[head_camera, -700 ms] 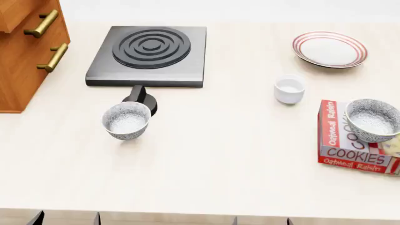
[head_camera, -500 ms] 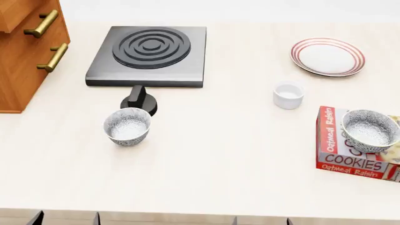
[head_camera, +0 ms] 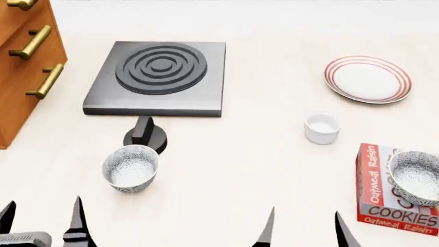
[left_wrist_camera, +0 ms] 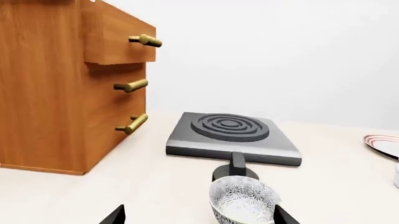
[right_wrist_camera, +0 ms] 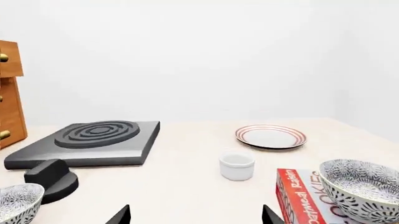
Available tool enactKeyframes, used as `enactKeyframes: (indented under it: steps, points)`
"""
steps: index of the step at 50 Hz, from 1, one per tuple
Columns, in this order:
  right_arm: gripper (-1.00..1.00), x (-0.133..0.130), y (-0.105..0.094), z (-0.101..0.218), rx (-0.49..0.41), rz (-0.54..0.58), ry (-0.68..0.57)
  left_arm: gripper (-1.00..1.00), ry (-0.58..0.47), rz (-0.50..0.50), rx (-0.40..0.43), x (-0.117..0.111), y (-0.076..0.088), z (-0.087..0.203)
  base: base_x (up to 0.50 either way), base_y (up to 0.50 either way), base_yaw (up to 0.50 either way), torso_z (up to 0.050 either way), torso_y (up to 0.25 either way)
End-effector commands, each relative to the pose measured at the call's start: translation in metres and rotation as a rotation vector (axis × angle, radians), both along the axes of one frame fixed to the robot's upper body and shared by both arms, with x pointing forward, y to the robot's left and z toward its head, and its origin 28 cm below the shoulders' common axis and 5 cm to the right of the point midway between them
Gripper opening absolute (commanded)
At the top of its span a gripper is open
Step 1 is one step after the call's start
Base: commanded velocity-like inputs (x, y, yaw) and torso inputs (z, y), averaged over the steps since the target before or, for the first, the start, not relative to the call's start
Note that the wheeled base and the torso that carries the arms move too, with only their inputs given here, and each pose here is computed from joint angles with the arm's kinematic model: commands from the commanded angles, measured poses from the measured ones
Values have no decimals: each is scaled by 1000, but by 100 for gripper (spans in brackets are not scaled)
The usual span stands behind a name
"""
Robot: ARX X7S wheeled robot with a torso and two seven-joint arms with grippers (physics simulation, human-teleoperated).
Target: Pick the akita bowl on the cookies box and place it on the plate.
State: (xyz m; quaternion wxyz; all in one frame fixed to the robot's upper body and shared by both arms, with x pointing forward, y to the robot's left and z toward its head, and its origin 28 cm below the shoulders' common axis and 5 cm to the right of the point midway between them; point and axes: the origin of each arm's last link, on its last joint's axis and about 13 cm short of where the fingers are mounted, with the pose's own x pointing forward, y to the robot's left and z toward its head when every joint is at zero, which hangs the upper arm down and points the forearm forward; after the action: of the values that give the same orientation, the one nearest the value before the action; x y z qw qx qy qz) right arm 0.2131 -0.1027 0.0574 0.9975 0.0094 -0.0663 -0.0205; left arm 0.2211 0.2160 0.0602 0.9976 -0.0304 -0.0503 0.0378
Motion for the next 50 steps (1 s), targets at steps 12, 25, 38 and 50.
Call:
enactKeyframes:
  steps: [12,25,38,50]
  points:
    - [100,-13,-7,82,-19,9,-228,100,-150,9,-47,1,9,62,500,0,0,0,0]
    - [100,-16,-9,88,-36,3,-252,100,-174,13,-61,0,12,66,500,0,0,0,0]
    - [100,-17,-10,91,-39,-1,-276,100,-176,9,-65,0,14,68,500,0,0,0,1]
    - [100,-18,-11,92,-52,-4,-288,100,-174,10,-64,0,14,67,500,0,0,0,0]
